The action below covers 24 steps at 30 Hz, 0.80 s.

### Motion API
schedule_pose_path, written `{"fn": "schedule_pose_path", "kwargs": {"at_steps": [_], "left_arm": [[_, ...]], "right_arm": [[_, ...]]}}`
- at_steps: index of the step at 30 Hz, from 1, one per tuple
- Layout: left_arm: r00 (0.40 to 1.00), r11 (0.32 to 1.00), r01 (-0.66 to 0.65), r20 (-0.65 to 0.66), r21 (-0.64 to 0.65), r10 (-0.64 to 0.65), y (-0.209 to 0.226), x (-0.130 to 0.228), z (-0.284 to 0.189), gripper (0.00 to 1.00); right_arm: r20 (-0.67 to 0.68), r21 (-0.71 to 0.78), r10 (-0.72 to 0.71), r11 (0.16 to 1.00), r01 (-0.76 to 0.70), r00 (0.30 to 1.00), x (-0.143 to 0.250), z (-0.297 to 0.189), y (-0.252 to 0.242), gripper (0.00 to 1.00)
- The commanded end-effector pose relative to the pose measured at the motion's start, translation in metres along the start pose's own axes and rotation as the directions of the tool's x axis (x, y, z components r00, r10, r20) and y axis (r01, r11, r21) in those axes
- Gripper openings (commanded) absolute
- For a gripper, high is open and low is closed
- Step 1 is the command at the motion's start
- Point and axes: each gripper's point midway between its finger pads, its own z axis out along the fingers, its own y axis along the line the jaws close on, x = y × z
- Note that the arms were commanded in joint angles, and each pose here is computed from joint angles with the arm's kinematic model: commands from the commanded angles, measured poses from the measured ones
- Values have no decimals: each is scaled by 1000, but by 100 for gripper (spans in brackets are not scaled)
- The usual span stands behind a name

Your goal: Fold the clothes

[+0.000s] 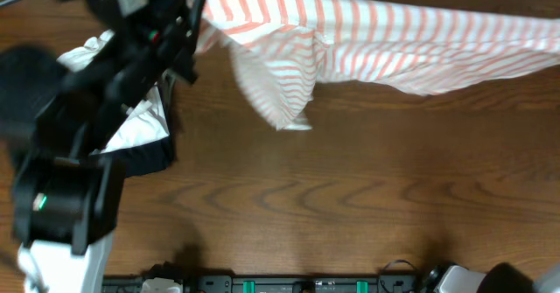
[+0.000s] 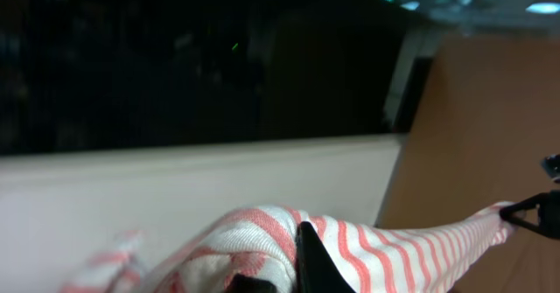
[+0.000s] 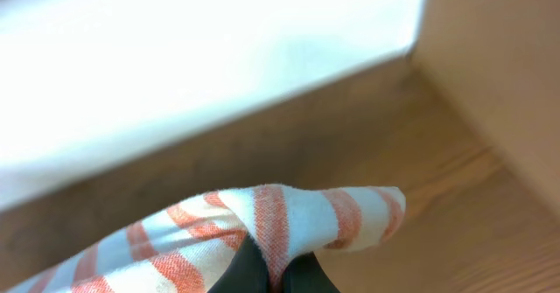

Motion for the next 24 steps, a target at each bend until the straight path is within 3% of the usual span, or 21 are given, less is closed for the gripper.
{"fn": "schedule_pose_path", "kwargs": {"at_steps": [1,9,14,18,24], "left_arm": [[989,998,-60,131,-19,62,-22,-48,-37,6],[965,995,-96,246,4,93,-59,-80,-89,6],[968,993,-66,237,-96,87,-38,-76,-86,6],[992,981,-8,123,-194,33,4,-44,-51,6],[982,956,68,-152,-285,-115,84,58,38,6]], "right_arm": [[97,116,25,993,-36,995,-24,-31,-28,1],[237,146,6,988,-41,972,-57,-83,-30,1],[247,151,24,987,-63,969,-61,-81,-35,1],[172,124,60,989,-82,983,-51,-51,-44,1],[-56,93,139,987,-133,989,-9,30,-63,1]]}}
